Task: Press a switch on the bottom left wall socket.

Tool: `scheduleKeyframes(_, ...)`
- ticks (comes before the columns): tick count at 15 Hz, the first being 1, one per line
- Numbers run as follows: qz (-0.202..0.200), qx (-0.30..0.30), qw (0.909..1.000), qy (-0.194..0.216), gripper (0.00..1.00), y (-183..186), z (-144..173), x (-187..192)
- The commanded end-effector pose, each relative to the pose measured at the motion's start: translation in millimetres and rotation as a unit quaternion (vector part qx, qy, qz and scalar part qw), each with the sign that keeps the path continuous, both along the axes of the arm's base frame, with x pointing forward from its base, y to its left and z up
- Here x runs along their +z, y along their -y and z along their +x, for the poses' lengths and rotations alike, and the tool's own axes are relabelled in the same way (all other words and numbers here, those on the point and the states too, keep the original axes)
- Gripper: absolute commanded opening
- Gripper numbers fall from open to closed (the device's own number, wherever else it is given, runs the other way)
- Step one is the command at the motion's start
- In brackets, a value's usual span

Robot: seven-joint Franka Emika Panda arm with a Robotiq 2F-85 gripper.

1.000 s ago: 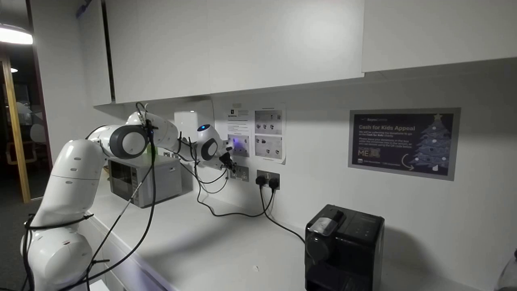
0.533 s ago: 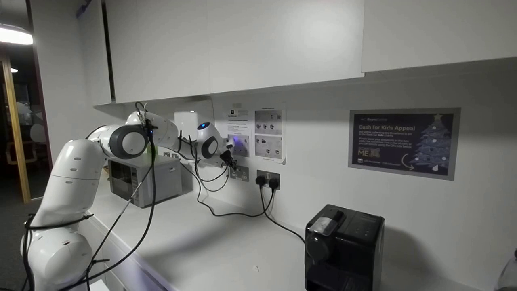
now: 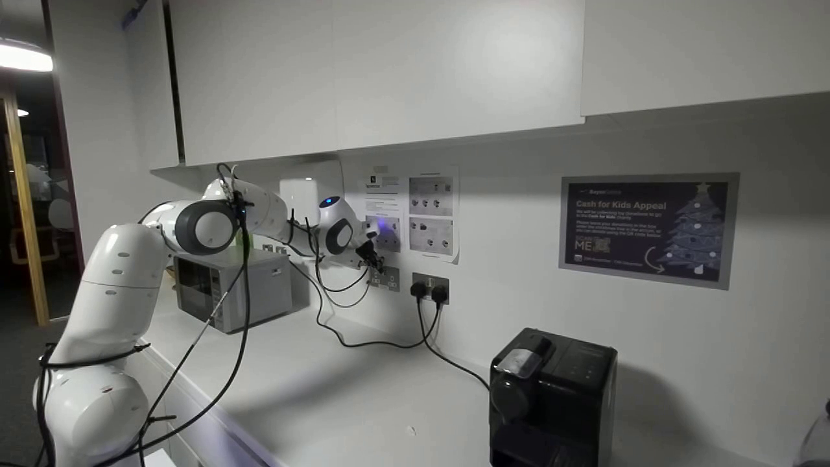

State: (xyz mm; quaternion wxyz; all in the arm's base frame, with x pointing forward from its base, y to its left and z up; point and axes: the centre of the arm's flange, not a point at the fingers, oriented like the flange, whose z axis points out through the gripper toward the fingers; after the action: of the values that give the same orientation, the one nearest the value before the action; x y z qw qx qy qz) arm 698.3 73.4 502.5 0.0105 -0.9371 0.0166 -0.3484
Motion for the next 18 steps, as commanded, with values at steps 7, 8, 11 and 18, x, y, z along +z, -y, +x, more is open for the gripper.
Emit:
scheduleKeyframes(7, -0.011, 0.004, 0.9998, 0.014, 0.00, -4.9, 7.8, 1.0)
scheduleKeyframes(8, -0.011, 0.004, 0.9998, 0.014, 0.00, -5.2, 8.6, 1.1)
scheduleKeyframes(11, -0.007, 0.003, 0.9998, 0.016, 0.00, -6.0, 11.4, 0.0)
scheduleKeyframes(18, -0.003, 0.003, 0.9998, 0.019, 0.00, -9.2, 16.1, -1.7)
